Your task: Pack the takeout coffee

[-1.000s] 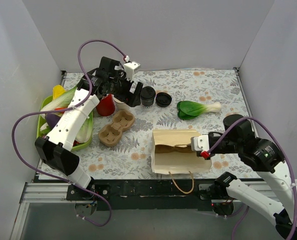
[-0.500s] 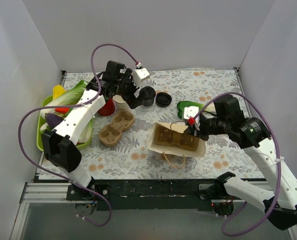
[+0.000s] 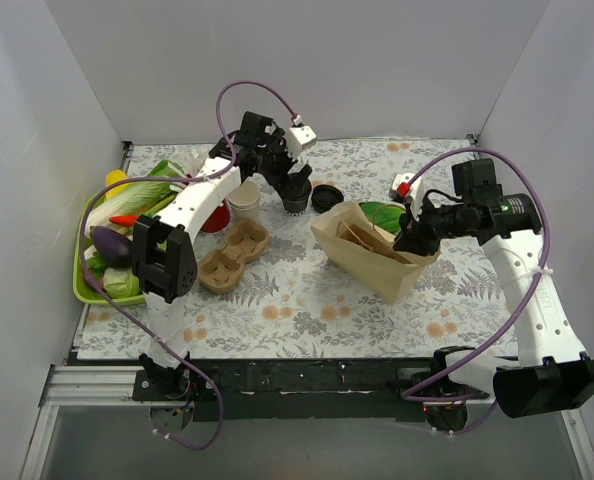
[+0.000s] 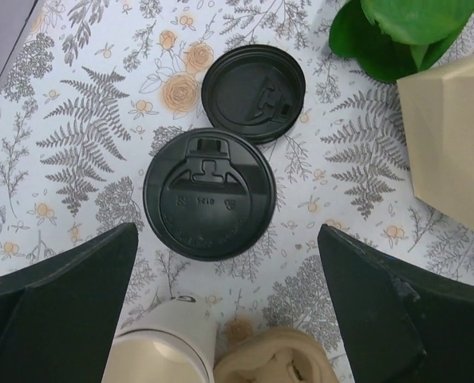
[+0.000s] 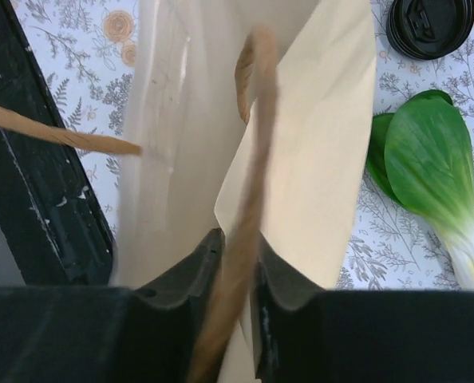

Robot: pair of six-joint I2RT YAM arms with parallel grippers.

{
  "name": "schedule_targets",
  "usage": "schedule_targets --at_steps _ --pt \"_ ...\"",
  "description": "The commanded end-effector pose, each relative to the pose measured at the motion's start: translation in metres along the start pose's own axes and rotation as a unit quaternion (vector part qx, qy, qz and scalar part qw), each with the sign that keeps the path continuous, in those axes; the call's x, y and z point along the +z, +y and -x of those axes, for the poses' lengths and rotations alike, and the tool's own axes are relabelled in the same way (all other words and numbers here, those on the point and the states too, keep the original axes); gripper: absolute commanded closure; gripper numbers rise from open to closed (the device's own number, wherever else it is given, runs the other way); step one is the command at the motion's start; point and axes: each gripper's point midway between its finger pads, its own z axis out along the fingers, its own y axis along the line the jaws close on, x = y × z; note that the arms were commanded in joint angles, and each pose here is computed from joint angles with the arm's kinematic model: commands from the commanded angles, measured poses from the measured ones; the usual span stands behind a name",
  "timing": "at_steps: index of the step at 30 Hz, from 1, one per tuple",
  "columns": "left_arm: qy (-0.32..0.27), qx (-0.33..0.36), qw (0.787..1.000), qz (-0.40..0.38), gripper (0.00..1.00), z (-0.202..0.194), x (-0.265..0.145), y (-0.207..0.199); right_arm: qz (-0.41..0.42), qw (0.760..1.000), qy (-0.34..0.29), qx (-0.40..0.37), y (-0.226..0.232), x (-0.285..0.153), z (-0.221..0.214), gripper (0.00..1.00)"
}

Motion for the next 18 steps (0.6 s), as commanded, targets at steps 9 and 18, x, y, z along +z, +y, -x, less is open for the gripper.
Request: schedule_targets --at_steps 9,18 --pt "-0.038 0.004 0.999 -0.007 0.02 0.014 0.017 0.021 -0.044 0.997 -0.023 0.06 -0.012 -0.007 0.014 0.44" --pt "-0.027 -0.001 0.999 -0.021 0.02 -0.005 0.035 0.017 -0.052 0.996 -0.021 0.076 -0.018 -0.004 0.013 0.42"
